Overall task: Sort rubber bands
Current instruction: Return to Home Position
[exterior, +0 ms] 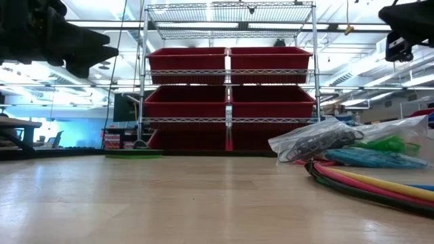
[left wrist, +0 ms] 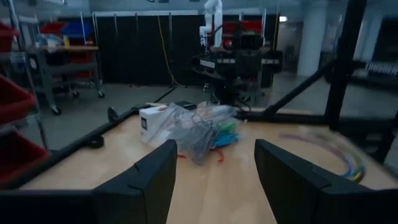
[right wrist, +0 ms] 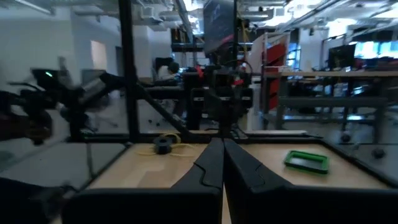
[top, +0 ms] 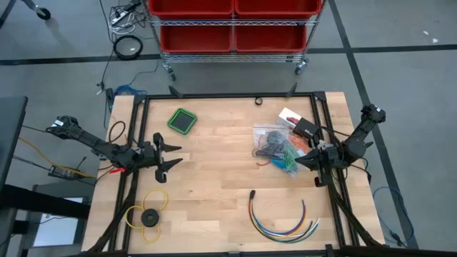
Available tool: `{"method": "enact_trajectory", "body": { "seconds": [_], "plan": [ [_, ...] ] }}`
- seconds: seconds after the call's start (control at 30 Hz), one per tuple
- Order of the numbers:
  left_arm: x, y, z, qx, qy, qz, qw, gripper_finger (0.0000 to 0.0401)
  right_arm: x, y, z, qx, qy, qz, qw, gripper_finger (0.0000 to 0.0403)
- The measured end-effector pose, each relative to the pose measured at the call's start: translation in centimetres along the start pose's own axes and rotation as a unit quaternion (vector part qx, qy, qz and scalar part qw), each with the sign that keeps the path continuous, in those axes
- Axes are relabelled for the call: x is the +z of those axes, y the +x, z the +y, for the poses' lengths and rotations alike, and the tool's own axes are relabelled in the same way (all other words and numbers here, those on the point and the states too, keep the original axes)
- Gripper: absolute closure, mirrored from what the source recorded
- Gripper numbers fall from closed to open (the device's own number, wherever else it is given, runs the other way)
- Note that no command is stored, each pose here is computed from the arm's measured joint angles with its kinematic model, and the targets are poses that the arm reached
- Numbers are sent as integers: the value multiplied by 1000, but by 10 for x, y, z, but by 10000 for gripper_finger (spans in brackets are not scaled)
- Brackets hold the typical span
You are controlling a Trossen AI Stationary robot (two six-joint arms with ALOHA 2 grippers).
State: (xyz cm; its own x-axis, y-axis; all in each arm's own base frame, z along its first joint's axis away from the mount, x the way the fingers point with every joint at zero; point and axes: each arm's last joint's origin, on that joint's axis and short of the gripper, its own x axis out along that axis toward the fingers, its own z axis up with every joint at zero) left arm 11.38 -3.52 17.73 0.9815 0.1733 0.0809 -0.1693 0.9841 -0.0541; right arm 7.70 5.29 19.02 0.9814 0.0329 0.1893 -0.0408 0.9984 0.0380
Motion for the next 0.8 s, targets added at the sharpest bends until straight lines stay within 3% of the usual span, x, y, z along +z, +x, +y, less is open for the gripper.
{"method": "enact_trajectory", "body": {
  "seconds": [0.1,0.27,0.8],
  "plan": [
    [-1,0,0,0,39,3,999,178,-1,1,-2,-29,-21,7,999,403],
    [0,0,0,0,46,-1,999,178,-1,1,-5,-78,-19,13,997,403],
    [0,0,0,0,49,0,999,178,-1,1,-5,-78,8,9,997,402]
  ]
}}
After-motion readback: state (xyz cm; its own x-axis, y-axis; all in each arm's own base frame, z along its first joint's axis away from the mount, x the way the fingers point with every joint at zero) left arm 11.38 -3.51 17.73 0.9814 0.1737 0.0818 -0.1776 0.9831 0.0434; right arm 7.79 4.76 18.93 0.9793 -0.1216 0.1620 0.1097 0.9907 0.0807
